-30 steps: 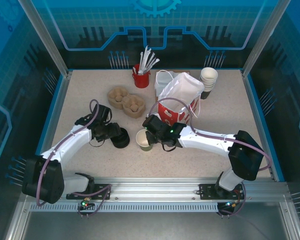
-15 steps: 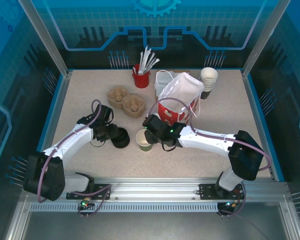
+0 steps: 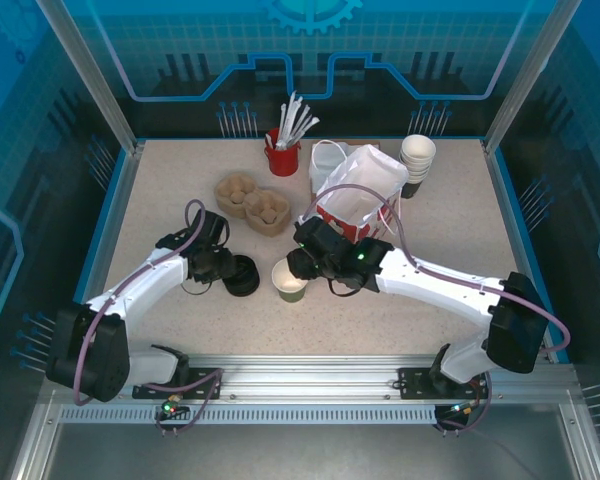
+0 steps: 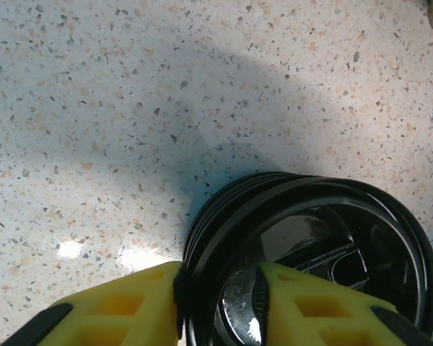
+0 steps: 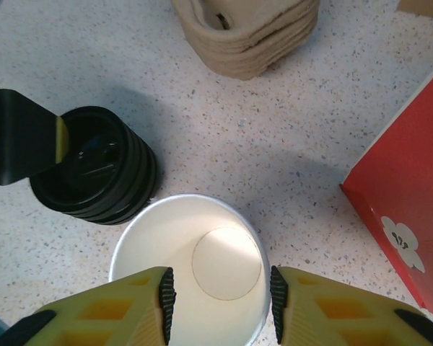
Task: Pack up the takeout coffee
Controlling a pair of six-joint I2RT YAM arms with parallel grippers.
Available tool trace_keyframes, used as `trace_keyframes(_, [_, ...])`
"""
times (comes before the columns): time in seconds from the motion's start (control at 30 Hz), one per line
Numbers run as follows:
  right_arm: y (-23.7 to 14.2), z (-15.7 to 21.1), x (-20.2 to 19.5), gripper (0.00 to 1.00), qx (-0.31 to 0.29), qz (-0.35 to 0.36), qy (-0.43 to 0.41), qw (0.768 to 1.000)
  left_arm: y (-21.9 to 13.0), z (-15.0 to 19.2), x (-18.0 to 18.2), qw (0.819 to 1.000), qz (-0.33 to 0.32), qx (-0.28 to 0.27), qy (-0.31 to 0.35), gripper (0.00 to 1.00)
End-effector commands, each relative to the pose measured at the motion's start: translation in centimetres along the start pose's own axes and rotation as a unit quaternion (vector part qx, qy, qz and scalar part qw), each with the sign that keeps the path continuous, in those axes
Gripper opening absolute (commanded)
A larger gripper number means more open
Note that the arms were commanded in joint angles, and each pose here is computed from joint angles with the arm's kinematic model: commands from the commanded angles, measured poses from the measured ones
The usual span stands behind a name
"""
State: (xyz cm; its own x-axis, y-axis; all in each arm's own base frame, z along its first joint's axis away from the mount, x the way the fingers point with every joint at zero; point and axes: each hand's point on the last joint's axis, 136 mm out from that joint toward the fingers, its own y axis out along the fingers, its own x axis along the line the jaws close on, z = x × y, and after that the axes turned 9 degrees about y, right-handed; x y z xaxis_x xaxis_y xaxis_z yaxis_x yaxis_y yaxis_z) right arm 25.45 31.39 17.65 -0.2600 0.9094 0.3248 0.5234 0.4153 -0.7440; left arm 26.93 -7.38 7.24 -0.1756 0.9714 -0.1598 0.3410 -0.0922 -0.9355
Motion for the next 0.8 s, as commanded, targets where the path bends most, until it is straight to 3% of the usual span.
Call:
trace_keyframes(0.0, [-1.7,-0.6,0.3,0.43,-0.001,-0.013,0.009,1.000,-0.8,-0.4,-0.1,1.000,-0.006,-0.009,0.017,0.30])
trace_keyframes(0.47, [-4.8,-2.2,1.9,0.39,-0.015,-0.065,0.032,0.997,-2.9,-0.8,-0.1,0.999,-0.011,-0.027,0.024,0.16])
trace_keyframes(0.77, [-5.4,-2.8,3.3,0.38,-0.002,-0.103,0.054,0.993,-6.9,-1.6,-0.5,0.998,-0.005,-0.051,0.030,0.13])
